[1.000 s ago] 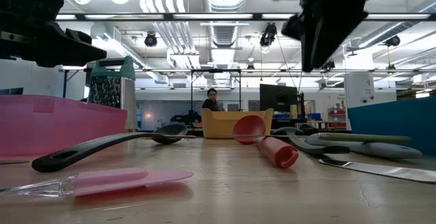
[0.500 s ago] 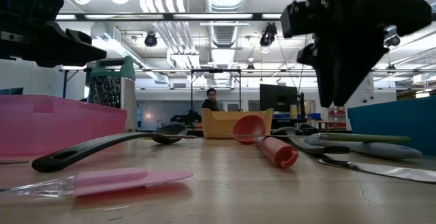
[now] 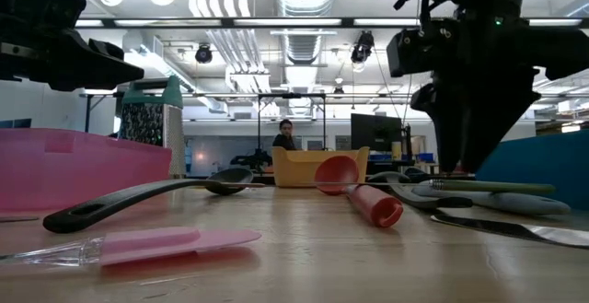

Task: Pick & Place Kitchen Items
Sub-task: Put the green knife into the blue bin

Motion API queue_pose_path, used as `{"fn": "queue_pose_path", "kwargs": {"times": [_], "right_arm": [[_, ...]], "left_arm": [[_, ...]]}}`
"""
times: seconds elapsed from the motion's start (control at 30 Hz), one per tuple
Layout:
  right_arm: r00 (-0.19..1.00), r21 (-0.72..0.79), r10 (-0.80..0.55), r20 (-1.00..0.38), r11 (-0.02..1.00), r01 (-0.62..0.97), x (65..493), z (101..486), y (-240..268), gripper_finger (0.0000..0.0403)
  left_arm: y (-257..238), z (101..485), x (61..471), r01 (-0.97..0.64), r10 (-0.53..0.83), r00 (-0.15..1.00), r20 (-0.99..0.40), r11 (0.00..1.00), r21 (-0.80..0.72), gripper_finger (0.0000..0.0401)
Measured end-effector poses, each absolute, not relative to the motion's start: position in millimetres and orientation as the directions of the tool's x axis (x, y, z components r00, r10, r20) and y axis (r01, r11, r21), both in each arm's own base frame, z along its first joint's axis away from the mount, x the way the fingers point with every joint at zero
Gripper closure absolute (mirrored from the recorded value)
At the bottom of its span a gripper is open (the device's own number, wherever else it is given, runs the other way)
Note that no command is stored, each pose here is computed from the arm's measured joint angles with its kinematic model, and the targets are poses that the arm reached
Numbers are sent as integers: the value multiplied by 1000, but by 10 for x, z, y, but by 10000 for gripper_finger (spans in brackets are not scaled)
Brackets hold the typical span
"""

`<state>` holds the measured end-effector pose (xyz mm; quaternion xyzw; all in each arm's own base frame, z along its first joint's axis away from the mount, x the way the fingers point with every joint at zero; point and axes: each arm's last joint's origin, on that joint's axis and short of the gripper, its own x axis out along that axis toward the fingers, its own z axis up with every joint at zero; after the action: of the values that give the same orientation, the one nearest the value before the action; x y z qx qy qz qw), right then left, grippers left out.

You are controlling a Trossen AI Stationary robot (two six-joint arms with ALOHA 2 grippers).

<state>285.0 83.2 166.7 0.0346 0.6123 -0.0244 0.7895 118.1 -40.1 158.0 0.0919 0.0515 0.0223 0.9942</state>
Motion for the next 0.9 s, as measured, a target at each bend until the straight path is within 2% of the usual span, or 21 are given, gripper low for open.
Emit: {"fn": "queue_pose_path", "kwargs": {"times": [0.27,0.43,0.9], "right_arm": [[289,43,18,-957,996,80,2851,1596,833,193],[302,89,65,-951,994,67,2840,1541,842,204],[346,101,77,-935,993,53,2804,1416,829,242]], "left_arm": [[-401,1581,1181,-35,54,994,-98,982,185,378],[-401,1580,1181,-35,53,994,-98,982,185,378],[-401,1580,1181,-35,54,994,-98,982,185,378]]}}
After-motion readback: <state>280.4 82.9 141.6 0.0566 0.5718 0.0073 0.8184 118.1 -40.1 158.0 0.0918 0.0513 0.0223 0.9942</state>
